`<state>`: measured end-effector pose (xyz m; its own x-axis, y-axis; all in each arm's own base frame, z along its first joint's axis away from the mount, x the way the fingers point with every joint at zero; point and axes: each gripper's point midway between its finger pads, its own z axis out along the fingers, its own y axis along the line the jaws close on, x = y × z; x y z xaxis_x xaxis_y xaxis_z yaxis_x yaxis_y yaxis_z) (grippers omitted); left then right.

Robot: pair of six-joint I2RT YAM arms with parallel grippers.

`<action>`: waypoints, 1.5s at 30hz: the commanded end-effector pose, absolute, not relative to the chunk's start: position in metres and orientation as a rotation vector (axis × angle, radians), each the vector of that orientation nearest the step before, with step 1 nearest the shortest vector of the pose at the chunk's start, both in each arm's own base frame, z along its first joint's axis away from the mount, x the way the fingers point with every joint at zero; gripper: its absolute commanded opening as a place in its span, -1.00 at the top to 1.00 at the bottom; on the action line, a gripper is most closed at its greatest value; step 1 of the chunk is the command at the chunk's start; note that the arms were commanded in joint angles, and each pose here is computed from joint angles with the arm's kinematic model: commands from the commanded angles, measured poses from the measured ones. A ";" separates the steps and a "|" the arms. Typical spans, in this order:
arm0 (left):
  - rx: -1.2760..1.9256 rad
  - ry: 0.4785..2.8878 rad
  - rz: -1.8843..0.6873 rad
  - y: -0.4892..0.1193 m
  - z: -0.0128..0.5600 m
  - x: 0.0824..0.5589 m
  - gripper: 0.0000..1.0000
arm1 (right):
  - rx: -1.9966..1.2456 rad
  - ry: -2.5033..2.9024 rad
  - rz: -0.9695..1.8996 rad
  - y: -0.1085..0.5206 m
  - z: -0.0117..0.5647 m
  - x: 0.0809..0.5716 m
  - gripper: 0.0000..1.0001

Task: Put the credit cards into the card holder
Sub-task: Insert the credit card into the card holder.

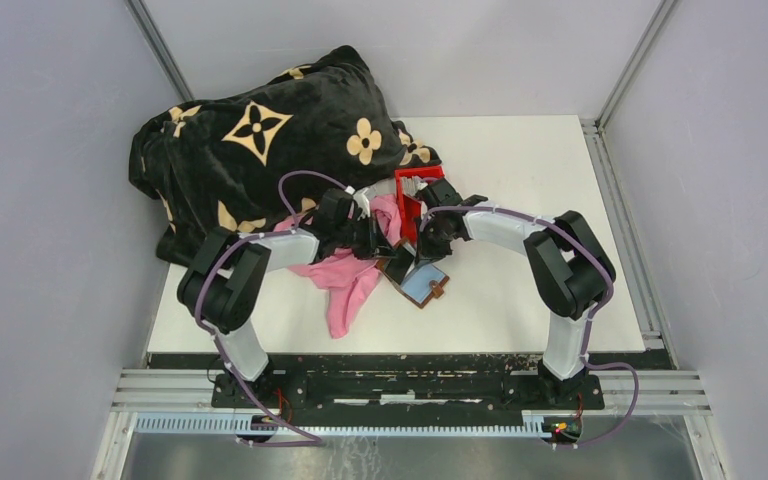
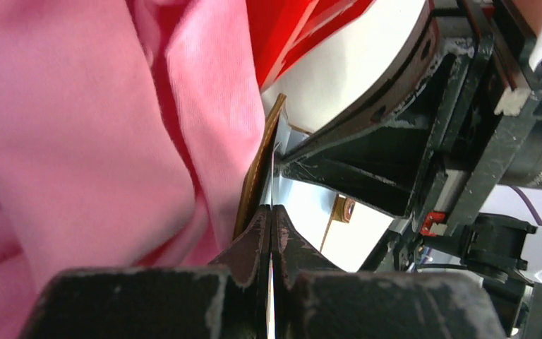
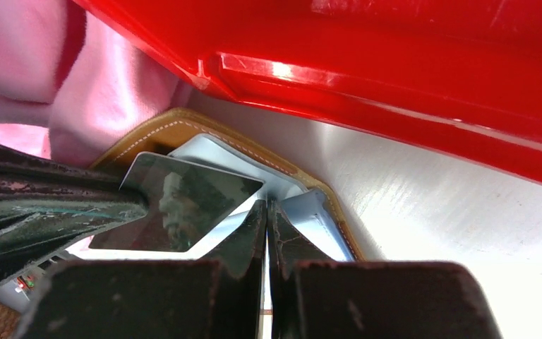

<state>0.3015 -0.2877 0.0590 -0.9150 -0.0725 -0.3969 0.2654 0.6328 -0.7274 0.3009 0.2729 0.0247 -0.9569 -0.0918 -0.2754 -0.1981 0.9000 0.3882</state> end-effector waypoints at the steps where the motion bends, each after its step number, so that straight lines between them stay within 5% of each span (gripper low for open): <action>1: 0.234 2.441 -1.128 -0.293 0.059 0.315 0.94 | -0.263 2.764 0.584 0.275 0.037 0.312 0.92; 24: 0.330 2.525 -1.086 -0.302 0.026 0.296 0.94 | -0.224 2.689 0.436 0.239 0.073 0.301 0.67; 45: 0.274 2.592 -1.016 -0.304 0.011 0.279 0.94 | -0.373 2.745 0.435 0.239 0.100 0.188 0.71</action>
